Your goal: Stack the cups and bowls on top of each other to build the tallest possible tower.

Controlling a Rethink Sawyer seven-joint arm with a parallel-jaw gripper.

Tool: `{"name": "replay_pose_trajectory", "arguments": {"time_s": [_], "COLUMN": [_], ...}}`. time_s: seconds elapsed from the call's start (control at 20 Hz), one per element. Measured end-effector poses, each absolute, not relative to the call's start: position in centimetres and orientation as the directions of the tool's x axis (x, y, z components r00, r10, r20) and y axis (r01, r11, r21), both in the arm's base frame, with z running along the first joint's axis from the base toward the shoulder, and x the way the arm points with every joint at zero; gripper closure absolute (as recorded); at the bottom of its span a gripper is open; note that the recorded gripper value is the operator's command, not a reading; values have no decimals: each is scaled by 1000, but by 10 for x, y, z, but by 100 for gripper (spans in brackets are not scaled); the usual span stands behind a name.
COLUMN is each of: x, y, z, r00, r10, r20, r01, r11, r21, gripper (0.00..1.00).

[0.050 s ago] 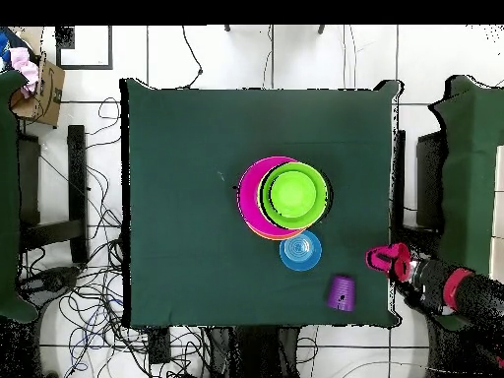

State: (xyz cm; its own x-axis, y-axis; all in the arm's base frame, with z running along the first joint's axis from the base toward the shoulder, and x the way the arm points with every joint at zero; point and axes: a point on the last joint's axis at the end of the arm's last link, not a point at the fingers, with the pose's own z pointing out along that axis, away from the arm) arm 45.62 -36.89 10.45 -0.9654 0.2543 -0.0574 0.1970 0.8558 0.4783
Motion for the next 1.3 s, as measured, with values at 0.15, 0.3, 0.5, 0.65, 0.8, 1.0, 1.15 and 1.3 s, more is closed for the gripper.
{"name": "replay_pose_trajectory", "arguments": {"time_s": [0.15,0.3,0.5,0.65,0.8,1.0,1.15,1.3], "x": [459,465,471,477,484,496,505,513], "y": [-366,-356,-345,-333,-318,-288,-264,-241], "z": [118,133,147,161,175,199,215,229], "r00": [-964,-966,-967,-967,-967,-962,-957,-950], "r10": [260,256,253,252,255,272,290,312], "r20": [-51,-45,-36,-27,-19,-5,6,8], "r01": [208,211,215,222,233,260,285,310], "r11": [862,871,883,894,908,926,935,939], "r21": [463,443,418,388,348,272,212,148], "gripper": [100,100,100,100,100,100,100,100]}}
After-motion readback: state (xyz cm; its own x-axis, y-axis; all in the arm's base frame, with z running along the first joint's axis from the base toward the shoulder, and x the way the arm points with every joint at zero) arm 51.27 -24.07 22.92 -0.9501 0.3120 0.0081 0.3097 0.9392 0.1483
